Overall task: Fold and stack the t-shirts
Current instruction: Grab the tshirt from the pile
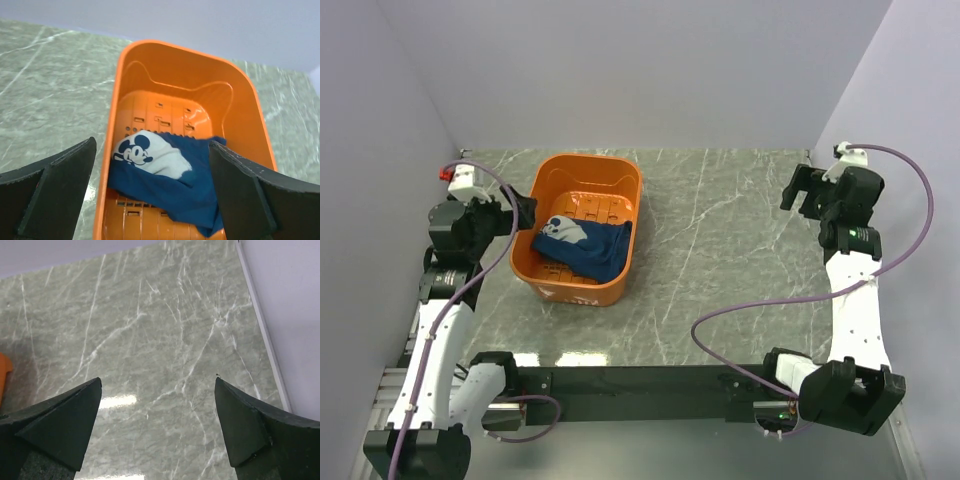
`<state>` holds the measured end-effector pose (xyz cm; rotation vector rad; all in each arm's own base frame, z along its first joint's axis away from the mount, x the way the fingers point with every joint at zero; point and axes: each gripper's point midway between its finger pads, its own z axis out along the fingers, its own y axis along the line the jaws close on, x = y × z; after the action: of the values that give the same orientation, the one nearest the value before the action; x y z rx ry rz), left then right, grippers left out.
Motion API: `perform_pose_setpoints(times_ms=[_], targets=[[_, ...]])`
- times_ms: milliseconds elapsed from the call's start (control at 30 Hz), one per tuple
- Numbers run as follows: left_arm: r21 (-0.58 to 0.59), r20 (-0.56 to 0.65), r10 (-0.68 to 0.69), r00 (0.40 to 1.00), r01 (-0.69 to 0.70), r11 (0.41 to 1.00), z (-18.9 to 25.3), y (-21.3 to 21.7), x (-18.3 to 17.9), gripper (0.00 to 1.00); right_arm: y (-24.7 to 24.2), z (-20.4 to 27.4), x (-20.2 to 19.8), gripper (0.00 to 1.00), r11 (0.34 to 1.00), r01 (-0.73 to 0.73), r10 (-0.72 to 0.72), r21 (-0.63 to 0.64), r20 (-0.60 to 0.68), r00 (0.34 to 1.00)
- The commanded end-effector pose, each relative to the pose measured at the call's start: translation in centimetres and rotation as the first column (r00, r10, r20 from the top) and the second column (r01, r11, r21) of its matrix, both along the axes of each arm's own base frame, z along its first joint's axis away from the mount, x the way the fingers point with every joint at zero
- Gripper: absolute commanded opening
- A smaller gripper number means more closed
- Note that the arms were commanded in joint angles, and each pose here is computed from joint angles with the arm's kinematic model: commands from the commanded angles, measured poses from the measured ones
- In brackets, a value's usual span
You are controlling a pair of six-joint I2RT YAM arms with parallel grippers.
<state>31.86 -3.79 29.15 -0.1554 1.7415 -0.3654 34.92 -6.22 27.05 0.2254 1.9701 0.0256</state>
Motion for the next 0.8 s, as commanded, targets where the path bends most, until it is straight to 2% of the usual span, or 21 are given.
perform_pose_setpoints(times_ms=[0, 33, 67, 133, 167, 200, 233, 333, 500, 633, 700, 767], targets=[[0.061, 0.081, -0.124, 0.989, 0.119, 0.991, 3.5, -1.6, 0.0, 0.99, 0.7, 3.7, 0.4, 1.00, 0.999, -0.049, 0.051, -0.021, 0.088, 0.995], [0.065, 0.081, -0.149, 0.986, 0.144, 0.987, 3.6, -2.0, 0.0, 1.00, 1.4, 3.6, 0.4, 1.00, 0.995, -0.093, 0.095, -0.022, 0.084, 0.992], [0.063, 0.070, -0.190, 0.979, 0.185, 0.981, 3.3, -2.7, 0.0, 0.99, 3.5, 3.4, 0.0, 1.00, 0.973, -0.228, 0.229, -0.019, 0.074, 0.971], [0.061, 0.060, -0.226, 0.972, 0.222, 0.973, 3.2, -3.3, 0.2, 0.99, 6.5, 3.2, -0.9, 1.00, 0.889, -0.449, 0.455, -0.091, 0.057, 0.889], [0.060, 0.052, -0.243, 0.969, 0.240, 0.969, 3.1, -3.6, 0.3, 0.99, 8.6, 3.0, -1.7, 1.00, 0.807, -0.581, 0.588, -0.105, 0.057, 0.807], [0.055, 0.043, -0.270, 0.962, 0.268, 0.962, 2.9, -4.1, 0.3, 0.99, 10.9, 2.2, -3.6, 1.00, 0.666, -0.732, 0.743, -0.141, 0.039, 0.668], [0.051, 0.029, -0.301, 0.953, 0.300, 0.953, 2.7, -5.0, 0.1, 0.99, 12.2, 1.9, -4.3, 1.00, 0.611, -0.779, 0.790, -0.140, 0.032, 0.613], [0.048, -0.051, -0.353, 0.934, 0.355, 0.933, 0.9, -6.6, 0.6, 0.99, 13.7, 0.4, -5.8, 1.00, 0.509, -0.850, 0.858, -0.135, -0.001, 0.514], [0.104, -0.195, -0.366, 0.910, 0.390, 0.915, -2.4, -8.2, 0.9, 0.99, 14.3, -0.8, -7.5, 1.00, 0.406, -0.905, 0.909, -0.130, -0.042, 0.414], [0.160, -0.373, -0.292, 0.881, 0.371, 0.915, -6.5, -8.4, 2.0, 0.95, 14.3, -1.5, -7.3, 1.00, 0.415, -0.903, 0.905, -0.108, -0.048, 0.422], [0.169, -0.463, -0.264, 0.846, 0.376, 0.911, -8.2, -8.4, 1.9, 0.95, 14.2, -2.2, -7.1, 1.00, 0.429, -0.899, 0.900, -0.087, -0.050, 0.434], [0.195, -0.511, -0.209, 0.834, 0.349, 0.917, -9.4, -8.2, 3.2, 0.93, 14.2, -2.6, -7.1, 1.00, 0.430, -0.900, 0.899, -0.072, -0.054, 0.434]])
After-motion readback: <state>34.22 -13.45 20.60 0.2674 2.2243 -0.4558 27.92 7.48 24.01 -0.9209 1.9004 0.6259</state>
